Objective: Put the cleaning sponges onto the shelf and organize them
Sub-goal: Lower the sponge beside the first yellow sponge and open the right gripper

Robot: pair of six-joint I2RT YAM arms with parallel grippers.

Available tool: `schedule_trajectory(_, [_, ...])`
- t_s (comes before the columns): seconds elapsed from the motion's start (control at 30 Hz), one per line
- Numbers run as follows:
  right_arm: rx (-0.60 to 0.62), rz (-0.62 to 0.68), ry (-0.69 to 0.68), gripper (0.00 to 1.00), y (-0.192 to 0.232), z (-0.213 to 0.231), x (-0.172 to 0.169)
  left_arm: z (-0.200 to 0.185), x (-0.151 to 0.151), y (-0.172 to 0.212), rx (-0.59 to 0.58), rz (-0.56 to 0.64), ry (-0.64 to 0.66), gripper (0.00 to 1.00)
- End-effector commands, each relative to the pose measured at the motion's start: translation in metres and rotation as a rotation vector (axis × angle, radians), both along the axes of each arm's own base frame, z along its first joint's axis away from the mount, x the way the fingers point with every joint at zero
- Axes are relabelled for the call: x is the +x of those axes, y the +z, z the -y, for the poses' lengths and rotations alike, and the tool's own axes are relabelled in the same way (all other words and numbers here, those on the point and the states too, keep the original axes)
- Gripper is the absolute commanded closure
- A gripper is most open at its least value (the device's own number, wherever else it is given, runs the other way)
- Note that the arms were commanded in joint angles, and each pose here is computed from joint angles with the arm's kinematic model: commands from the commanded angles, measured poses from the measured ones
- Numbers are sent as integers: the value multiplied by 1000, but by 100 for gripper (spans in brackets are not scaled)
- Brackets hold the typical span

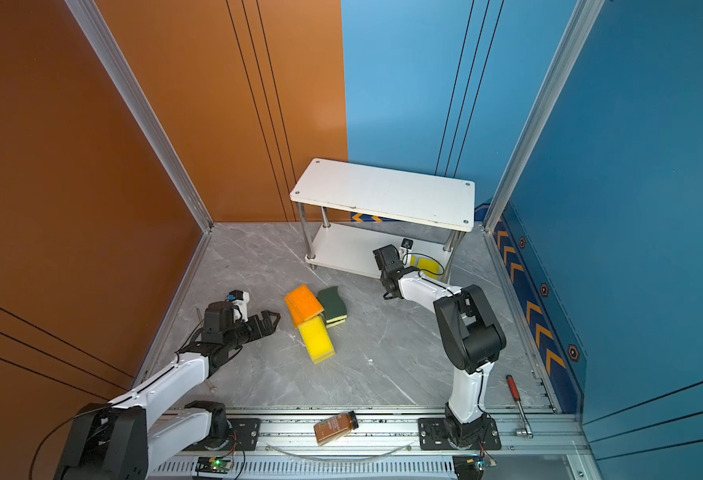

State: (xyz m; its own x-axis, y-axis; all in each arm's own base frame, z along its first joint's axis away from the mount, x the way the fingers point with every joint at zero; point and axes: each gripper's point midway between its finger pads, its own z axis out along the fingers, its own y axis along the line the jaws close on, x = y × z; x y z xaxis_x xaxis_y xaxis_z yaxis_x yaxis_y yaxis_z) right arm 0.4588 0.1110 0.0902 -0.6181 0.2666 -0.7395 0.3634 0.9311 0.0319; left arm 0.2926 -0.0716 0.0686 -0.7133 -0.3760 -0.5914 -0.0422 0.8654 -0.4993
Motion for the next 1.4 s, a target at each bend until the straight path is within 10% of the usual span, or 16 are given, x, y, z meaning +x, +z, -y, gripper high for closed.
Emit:
schedule_trajectory(0.0, [6,-18,-15,33,-6,2,1,0,5,9,-10,18,-2,2])
schedule_trajectory(1.37, [-104,32,22,18,33,-3,-7,3,5,8,-20,14,-11,2])
